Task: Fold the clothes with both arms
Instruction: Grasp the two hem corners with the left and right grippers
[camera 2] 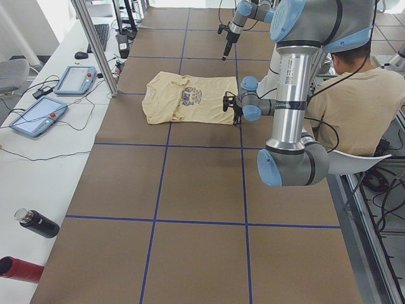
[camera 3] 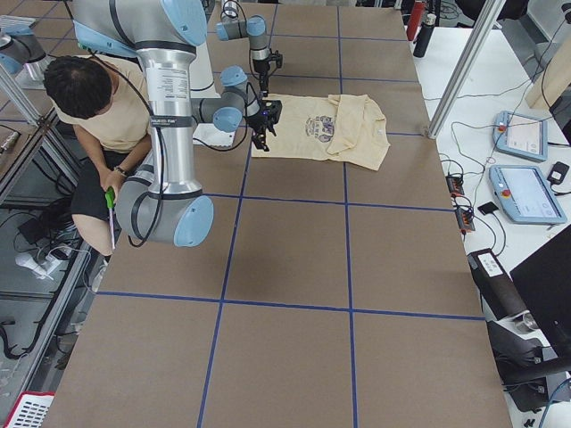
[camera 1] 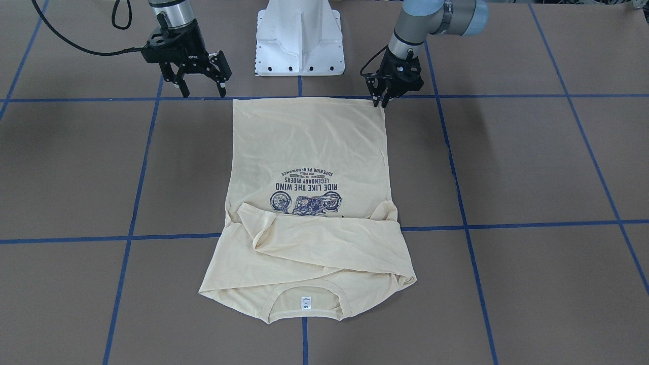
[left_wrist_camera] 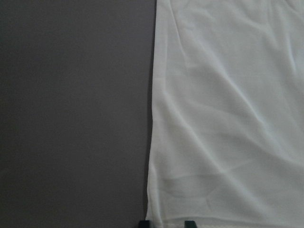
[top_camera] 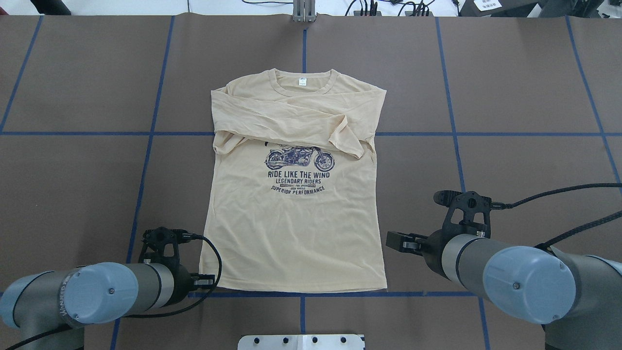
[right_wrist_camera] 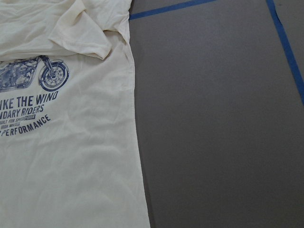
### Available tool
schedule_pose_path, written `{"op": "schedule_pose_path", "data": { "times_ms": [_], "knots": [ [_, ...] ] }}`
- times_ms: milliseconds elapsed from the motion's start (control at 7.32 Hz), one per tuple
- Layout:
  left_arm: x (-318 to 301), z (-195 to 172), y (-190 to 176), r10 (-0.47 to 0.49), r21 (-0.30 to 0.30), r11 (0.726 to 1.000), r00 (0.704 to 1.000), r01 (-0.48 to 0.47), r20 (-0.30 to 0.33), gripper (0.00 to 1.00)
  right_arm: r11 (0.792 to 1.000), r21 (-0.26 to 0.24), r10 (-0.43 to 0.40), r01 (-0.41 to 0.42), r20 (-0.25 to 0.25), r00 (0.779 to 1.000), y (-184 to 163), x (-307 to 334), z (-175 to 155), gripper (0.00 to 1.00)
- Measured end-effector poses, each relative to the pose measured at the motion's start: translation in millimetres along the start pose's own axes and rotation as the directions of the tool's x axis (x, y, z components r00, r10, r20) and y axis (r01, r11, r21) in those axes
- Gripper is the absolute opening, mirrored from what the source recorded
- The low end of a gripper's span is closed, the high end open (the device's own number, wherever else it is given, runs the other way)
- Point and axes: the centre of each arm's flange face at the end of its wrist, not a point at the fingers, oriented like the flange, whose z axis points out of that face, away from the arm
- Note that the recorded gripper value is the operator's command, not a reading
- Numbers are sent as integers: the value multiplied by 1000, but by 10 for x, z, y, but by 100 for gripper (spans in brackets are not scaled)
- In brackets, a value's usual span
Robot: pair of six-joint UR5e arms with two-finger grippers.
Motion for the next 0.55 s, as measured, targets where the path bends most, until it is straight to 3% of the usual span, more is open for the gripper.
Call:
{"op": "schedule_pose_path", "data": {
  "times_ms": [547],
  "knots": [
    [51,-81,-2,2,3,1000,1000,-2,-17,0,999,33,11,-11,-6,1000,195,-117,176,96]
  ]
}}
